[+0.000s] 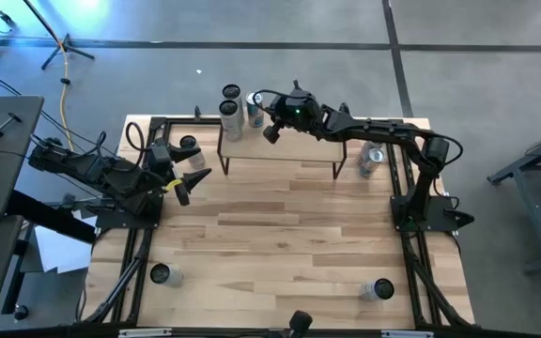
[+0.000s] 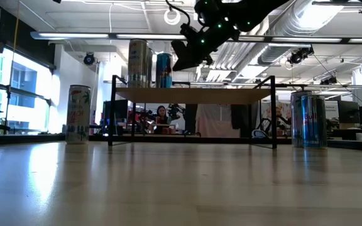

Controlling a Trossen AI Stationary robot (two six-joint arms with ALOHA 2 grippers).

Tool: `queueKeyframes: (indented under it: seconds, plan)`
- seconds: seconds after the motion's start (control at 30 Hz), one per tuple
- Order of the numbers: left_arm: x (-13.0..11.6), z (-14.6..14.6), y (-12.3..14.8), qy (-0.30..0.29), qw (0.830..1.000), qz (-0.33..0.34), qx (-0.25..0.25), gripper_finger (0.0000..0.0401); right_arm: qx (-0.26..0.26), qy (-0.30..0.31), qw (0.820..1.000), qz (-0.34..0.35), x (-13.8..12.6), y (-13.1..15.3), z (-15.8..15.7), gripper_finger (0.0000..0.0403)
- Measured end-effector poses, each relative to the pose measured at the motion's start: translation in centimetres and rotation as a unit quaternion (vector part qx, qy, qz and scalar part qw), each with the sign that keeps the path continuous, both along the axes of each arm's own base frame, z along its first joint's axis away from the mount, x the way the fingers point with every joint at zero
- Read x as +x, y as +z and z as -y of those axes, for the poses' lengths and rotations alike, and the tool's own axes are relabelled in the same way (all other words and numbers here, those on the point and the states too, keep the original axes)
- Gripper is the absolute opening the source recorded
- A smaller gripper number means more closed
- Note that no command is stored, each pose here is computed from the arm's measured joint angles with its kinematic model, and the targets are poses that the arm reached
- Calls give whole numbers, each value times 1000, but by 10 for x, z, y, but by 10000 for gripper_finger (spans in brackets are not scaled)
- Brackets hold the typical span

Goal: Place canned beverage on shelf
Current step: Put the blue soda can on the shelf

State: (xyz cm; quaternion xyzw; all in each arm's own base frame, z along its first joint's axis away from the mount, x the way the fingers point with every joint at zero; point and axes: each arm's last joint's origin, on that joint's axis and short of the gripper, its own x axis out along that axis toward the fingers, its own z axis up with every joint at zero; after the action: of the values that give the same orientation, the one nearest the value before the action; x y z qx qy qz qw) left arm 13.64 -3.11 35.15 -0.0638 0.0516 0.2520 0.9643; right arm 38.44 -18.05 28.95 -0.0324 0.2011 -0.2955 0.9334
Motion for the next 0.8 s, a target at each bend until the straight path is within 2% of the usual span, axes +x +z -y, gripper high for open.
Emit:
queueKeyframes:
  seconds: [0.8]
  plan:
    - [0,0,0,0,1000,0,0,296,11,7,999,34,9,-5,0,0]
